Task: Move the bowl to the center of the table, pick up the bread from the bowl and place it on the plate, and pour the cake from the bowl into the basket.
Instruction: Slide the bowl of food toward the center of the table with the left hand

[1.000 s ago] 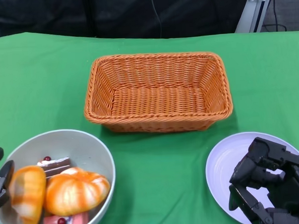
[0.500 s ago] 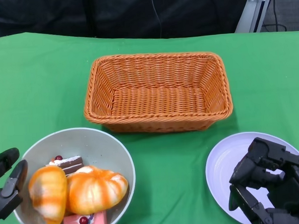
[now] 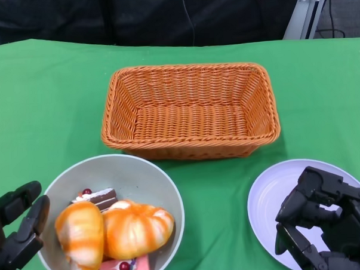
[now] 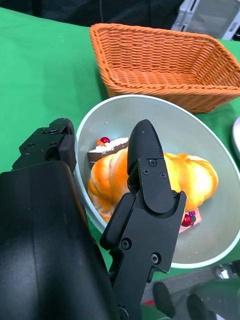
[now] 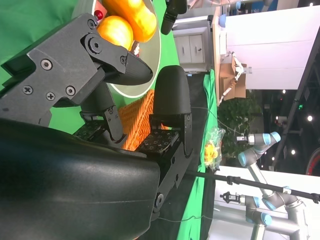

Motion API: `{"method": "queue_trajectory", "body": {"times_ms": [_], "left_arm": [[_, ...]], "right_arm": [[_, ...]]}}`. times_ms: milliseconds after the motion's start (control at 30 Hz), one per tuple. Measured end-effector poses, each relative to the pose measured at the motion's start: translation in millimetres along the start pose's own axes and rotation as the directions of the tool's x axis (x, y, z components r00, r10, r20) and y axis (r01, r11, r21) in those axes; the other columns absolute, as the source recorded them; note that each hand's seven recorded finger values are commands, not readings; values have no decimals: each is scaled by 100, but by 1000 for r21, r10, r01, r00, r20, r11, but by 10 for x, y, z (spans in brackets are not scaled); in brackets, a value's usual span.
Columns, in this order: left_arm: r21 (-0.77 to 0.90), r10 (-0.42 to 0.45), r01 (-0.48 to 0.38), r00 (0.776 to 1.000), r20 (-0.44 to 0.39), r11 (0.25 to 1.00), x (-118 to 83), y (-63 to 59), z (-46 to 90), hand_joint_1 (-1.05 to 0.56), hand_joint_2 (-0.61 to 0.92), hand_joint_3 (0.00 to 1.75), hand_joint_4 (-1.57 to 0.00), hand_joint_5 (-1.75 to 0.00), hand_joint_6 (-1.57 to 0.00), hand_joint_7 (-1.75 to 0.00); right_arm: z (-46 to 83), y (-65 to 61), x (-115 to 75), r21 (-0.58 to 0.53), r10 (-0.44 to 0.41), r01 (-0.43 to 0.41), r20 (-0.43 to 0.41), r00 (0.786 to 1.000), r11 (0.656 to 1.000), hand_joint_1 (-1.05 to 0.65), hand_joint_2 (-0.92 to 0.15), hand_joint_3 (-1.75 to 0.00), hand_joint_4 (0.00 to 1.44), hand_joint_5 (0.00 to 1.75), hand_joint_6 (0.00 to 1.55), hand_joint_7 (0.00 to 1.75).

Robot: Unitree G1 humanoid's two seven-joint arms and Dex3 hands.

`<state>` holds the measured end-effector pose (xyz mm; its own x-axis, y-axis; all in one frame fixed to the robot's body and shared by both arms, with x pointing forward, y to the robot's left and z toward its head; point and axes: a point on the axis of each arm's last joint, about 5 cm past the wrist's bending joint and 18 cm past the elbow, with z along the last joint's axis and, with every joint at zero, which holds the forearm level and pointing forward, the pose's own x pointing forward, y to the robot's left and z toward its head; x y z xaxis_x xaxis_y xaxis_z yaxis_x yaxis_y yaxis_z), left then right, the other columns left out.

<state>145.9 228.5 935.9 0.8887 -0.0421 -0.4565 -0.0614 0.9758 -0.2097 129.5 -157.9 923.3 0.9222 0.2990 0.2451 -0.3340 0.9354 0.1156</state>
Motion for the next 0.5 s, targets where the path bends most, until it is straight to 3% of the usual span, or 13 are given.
{"method": "queue_trajectory", "body": {"times_ms": [333,500], "left_arm": [[-67,-60,57,997,-53,996,27,-118,-73,-63,92,69,-2,0,-9,0],[-149,-32,24,998,-56,989,58,-235,-93,-61,92,68,0,0,-6,0]], "right_arm": [[2,1,3,-14,2,-2,1,1000,1000,-18,-40,-116,79,158,74,132],[2,1,3,-15,3,-3,1,1000,1000,-19,-40,-114,79,158,73,134]]}}
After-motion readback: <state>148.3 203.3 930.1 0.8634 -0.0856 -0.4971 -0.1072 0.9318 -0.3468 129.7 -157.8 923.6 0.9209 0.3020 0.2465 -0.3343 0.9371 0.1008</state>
